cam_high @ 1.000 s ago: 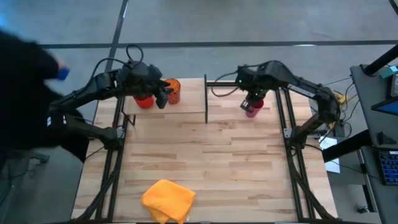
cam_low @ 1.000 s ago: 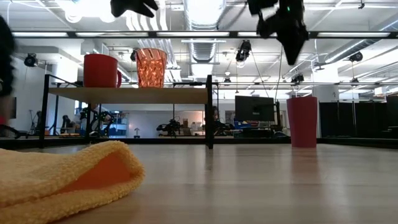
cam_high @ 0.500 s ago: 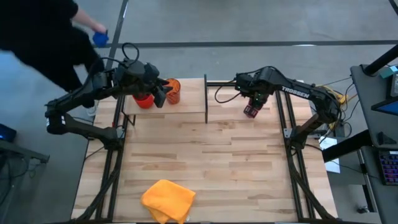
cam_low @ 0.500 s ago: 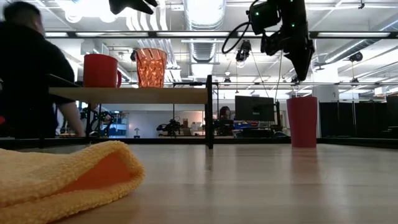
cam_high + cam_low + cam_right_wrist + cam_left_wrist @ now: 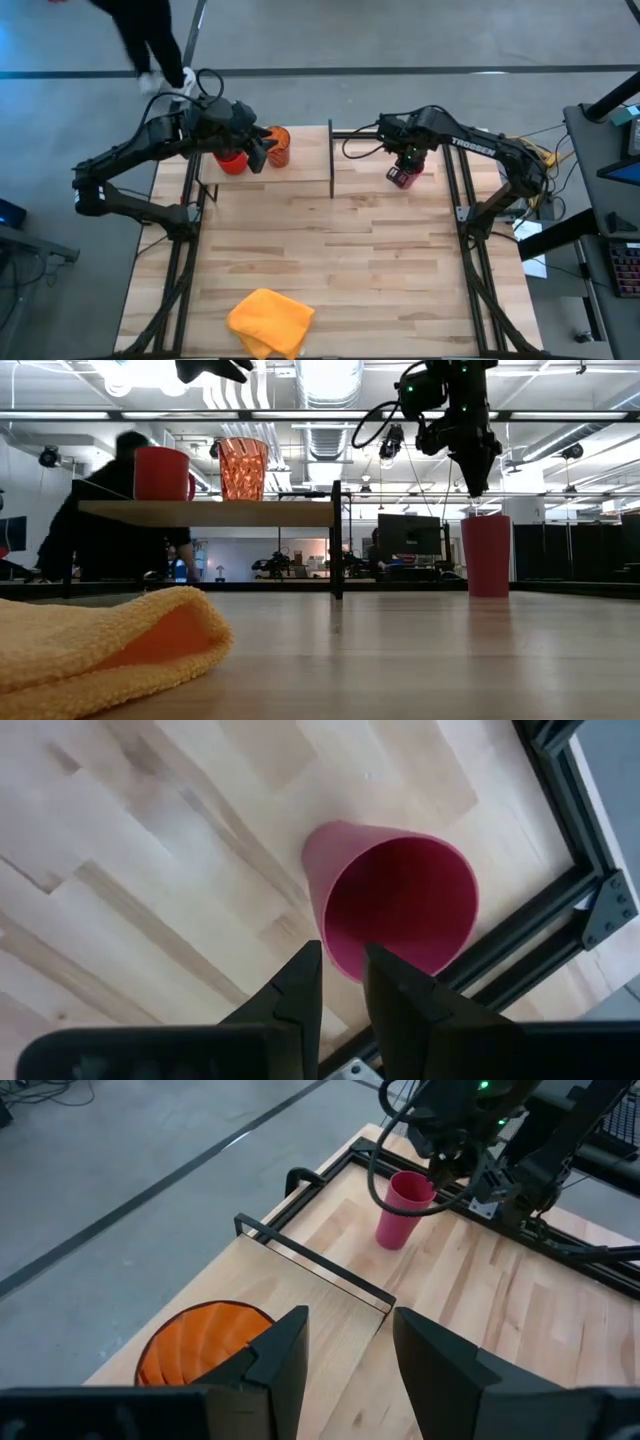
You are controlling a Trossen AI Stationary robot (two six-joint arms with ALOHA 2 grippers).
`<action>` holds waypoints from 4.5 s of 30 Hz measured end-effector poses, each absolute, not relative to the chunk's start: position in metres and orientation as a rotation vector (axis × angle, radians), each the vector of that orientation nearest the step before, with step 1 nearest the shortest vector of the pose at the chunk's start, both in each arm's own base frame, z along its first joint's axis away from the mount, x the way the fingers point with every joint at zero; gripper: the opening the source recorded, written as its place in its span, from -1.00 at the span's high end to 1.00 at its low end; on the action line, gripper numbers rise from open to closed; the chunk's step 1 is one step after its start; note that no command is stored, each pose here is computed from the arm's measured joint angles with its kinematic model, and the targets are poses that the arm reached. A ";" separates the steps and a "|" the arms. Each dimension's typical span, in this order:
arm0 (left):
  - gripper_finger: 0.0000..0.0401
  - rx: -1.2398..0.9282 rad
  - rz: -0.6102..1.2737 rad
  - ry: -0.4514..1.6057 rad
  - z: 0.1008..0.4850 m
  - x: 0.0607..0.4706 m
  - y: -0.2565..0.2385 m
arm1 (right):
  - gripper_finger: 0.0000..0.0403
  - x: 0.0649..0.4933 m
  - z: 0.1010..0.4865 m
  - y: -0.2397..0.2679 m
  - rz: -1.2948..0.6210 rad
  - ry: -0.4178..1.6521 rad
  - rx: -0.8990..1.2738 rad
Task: Stack small to large cups/mugs on shelf
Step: Put the pink cup on the shelf
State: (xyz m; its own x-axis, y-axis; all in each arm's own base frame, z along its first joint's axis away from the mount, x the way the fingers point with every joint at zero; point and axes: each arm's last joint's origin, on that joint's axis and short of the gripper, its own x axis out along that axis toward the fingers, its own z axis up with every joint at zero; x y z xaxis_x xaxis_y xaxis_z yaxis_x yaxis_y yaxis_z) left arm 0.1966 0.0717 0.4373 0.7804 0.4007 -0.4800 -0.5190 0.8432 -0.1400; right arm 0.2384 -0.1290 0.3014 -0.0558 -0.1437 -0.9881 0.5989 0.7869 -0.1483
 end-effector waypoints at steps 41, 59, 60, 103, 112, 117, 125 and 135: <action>0.33 -0.273 0.504 0.454 0.437 0.197 0.072 | 0.66 0.239 0.263 -0.137 -0.687 1.489 0.431; 0.33 -0.273 0.504 0.454 0.437 0.197 0.072 | 0.66 0.237 0.251 -0.136 -0.705 1.495 0.449; 0.33 -0.273 0.504 0.454 0.437 0.197 0.072 | 0.66 0.236 0.250 -0.136 -0.705 1.502 0.450; 0.33 -0.276 0.506 0.453 0.437 0.197 0.072 | 0.96 0.319 0.435 -0.095 -0.397 0.871 0.180; 0.33 -0.340 0.569 0.480 0.425 0.199 0.074 | 0.96 0.368 0.418 -0.103 -0.308 0.927 0.156; 0.33 -0.350 0.605 0.543 0.408 0.205 0.077 | 0.96 0.382 0.398 -0.106 -0.287 0.992 0.169; 0.33 -0.382 0.595 0.550 0.389 0.234 0.082 | 0.96 0.389 0.393 -0.107 -0.265 0.985 0.179; 0.33 -0.357 0.559 0.532 0.372 0.272 0.092 | 0.96 0.390 0.393 -0.107 -0.263 0.969 0.180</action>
State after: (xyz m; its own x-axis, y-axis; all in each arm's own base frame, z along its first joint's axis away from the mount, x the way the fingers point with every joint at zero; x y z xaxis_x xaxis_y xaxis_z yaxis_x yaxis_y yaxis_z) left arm 0.2720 0.0922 0.3716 0.7200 0.4045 -0.5639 -0.5833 0.7929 -0.1761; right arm 0.3902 -0.1072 0.3935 0.5378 -0.1396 -0.8314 0.2998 0.9534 0.0338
